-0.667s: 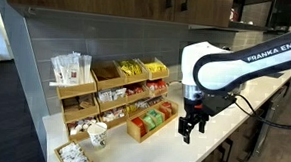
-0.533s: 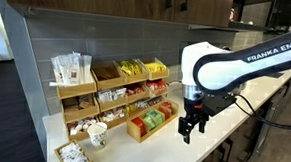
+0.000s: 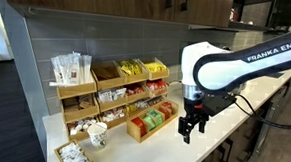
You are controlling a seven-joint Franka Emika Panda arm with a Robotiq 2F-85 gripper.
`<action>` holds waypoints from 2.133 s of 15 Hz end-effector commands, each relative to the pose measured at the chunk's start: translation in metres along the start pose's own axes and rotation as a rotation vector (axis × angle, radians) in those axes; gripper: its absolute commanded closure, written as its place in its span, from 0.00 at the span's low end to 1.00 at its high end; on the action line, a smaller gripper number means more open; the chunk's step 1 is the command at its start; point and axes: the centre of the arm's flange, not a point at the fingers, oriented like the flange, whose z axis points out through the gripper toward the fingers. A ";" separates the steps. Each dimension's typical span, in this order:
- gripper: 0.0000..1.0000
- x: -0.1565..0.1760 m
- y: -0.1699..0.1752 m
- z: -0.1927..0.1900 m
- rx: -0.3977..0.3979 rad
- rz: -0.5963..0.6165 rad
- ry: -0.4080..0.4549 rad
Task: Pick up one red sachet from the far left single layered wooden compartment and put it on the kitchen counter
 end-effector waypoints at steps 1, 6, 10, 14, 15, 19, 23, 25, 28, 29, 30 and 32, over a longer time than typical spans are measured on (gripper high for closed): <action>0.00 0.018 -0.013 0.013 0.039 0.016 -0.004; 0.00 0.063 -0.022 0.023 0.156 0.288 0.123; 0.00 0.088 -0.023 0.035 0.234 0.494 0.174; 0.00 0.104 -0.027 0.047 0.311 0.697 0.196; 0.00 0.104 -0.029 0.050 0.327 0.689 0.232; 0.00 0.102 -0.024 0.046 0.307 0.667 0.228; 0.00 0.103 -0.024 0.046 0.309 0.670 0.229; 0.00 0.103 -0.024 0.046 0.309 0.670 0.229; 0.00 0.103 -0.024 0.046 0.309 0.670 0.229; 0.00 0.103 -0.024 0.046 0.309 0.670 0.229; 0.00 0.103 -0.024 0.046 0.309 0.671 0.229; 0.00 0.110 -0.023 0.055 0.312 0.749 0.222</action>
